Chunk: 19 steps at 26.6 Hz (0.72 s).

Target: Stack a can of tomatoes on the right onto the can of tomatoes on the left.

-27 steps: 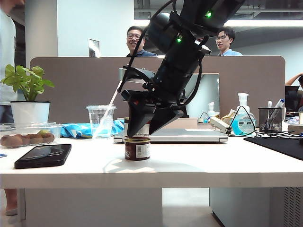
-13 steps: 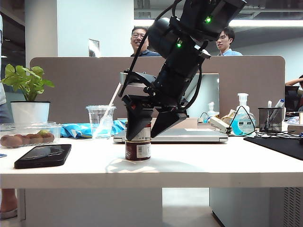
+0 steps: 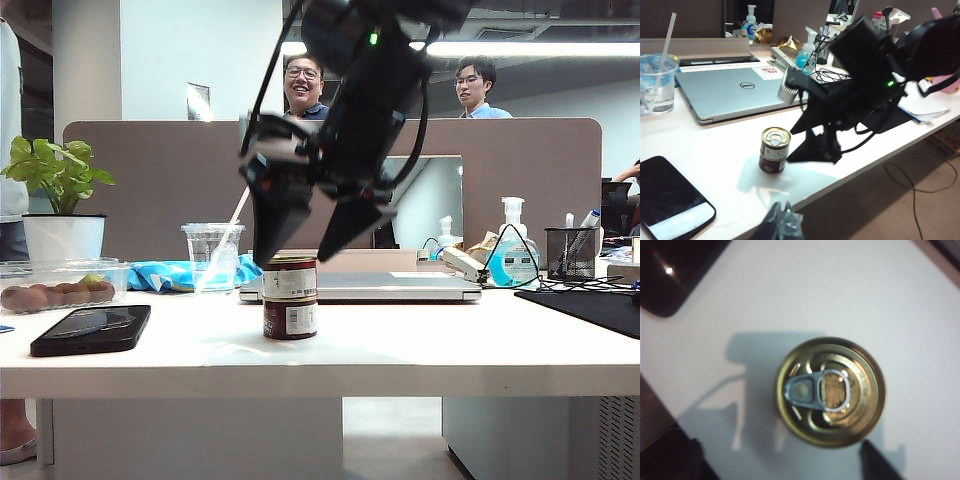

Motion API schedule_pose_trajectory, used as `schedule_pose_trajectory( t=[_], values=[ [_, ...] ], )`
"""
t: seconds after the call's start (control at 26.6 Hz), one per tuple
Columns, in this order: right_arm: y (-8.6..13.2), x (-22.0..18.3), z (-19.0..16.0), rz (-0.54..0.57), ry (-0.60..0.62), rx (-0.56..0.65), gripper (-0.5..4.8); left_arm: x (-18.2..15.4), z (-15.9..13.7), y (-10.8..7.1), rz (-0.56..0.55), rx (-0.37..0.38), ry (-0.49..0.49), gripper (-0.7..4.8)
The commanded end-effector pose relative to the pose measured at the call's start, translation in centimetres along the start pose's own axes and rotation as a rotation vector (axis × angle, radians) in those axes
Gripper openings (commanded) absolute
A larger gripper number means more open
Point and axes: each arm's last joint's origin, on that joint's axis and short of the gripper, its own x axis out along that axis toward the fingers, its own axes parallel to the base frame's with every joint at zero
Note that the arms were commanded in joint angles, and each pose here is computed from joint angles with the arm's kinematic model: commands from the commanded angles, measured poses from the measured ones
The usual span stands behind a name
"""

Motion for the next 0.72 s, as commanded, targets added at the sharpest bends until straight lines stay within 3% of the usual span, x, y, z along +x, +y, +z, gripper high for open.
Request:
schedule_pose_trajectory(
  t=[0.04, 0.08, 0.26, 0.45, 0.72],
  values=[
    [0.4, -2.5, 0.5, 0.050, -0.029, -0.021, 0.59, 0.0, 0.2, 0.0, -0.003, 0.010, -0.011, -0.02],
    [0.5, -3.3, 0.6, 0.080, -0.036, -0.029, -0.14, 0.0, 0.2, 0.0, -0.001, 0.010, -0.011, -0.02],
    [0.7, -7.1, 0.8, 0.069, -0.104, -0.061, -0.04, 0.0, 0.2, 0.0, 0.010, 0.009, -0.012, -0.02],
    [1.2, -12.5, 0.1, 0.024, -0.308, -0.080, -0.04, 0.0, 0.2, 0.0, 0.016, 0.009, -0.012, -0.02],
    [2.3, -18.5, -5.9, -0.117, -0.607, -0.037, -0.04, -0.1, 0.6, 0.2, 0.097, 0.008, -0.058, -0.02]
  ],
)
